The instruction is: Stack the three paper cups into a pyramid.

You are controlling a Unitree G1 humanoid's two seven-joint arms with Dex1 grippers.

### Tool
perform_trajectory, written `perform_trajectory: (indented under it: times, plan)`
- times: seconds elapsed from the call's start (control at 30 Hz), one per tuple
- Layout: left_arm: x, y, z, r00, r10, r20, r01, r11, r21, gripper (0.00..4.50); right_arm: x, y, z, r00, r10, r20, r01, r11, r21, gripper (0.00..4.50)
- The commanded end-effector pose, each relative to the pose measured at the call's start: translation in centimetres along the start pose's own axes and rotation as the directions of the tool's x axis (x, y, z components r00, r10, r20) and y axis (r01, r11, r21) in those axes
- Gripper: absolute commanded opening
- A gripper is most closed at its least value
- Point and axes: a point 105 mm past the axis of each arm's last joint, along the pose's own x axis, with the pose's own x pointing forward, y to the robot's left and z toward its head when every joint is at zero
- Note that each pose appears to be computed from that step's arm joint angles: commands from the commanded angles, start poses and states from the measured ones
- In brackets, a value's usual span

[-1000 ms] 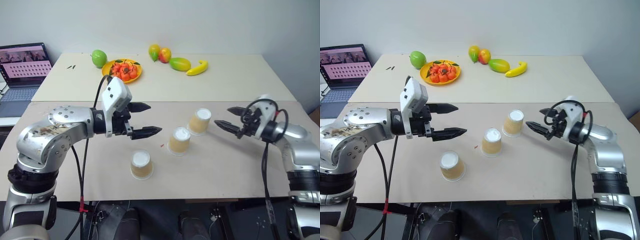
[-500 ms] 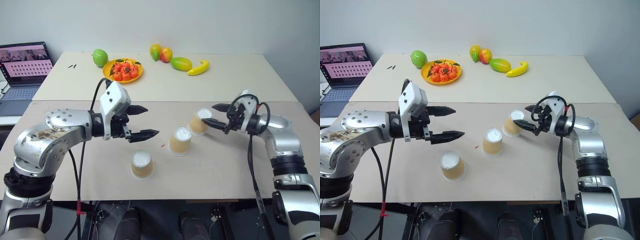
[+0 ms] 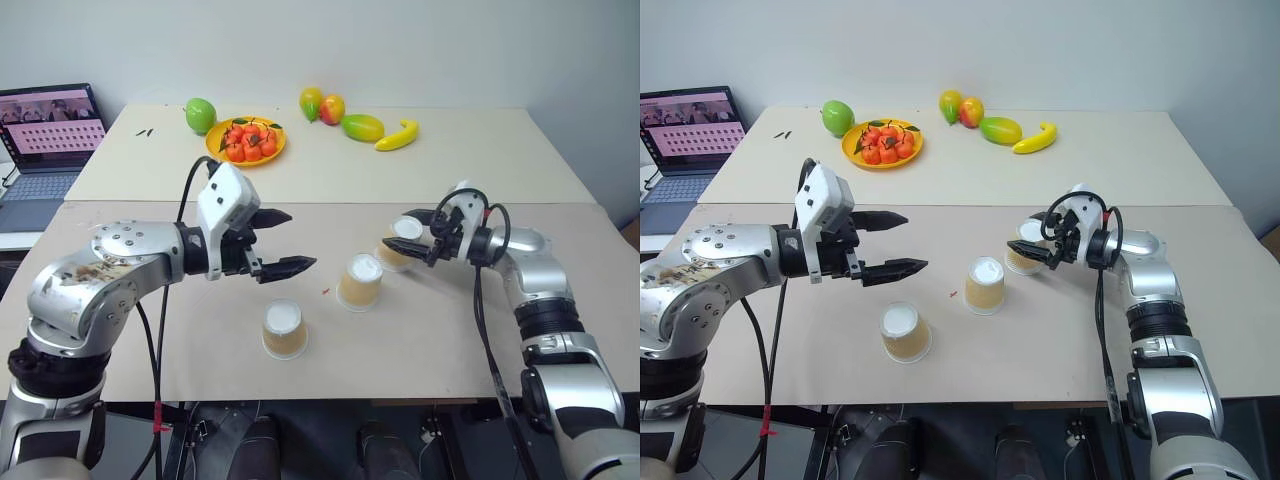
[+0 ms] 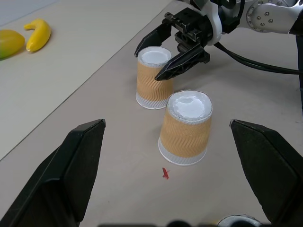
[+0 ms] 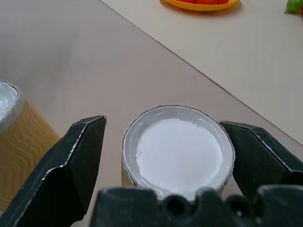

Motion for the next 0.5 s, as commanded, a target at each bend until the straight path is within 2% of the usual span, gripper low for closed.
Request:
perform_trajectory:
  times: [0.03, 0.07, 0.2, 0.33, 0.5]
  plan:
    - [-0.4, 0.1, 1.2, 0.999, 0.024, 0.04, -0.026, 0.998, 0.05, 4.5, -0.3, -0.5, 1.5, 0.999, -0.008, 0.033, 0.01, 0.998, -0.059, 2.98]
    - [-0.4, 0.0, 1.2, 0.999, 0.024, 0.04, -0.026, 0.998, 0.049, 4.5, -0.5, -0.7, 1.5, 0.999, -0.014, 0.03, 0.016, 0.998, -0.066, 2.76]
    - [-0.3, 0.0, 1.3, 0.999, 0.022, 0.042, -0.024, 0.999, 0.046, 4.5, -1.7, -1.1, 2.1, 0.999, -0.026, 0.027, 0.029, 0.996, -0.084, 2.76]
    - [-0.2, 0.1, 1.3, 0.999, 0.019, 0.043, -0.021, 0.999, 0.046, 4.5, -4.3, -1.2, 2.6, 1.0, -0.024, -0.012, 0.023, 0.993, -0.119, 2.76]
    - [0.2, 0.2, 1.4, 0.999, 0.008, 0.054, -0.011, 0.999, 0.049, 4.5, -5.9, 0.6, 1.1, 0.997, 0.007, -0.072, -0.014, 0.994, -0.104, 2.76]
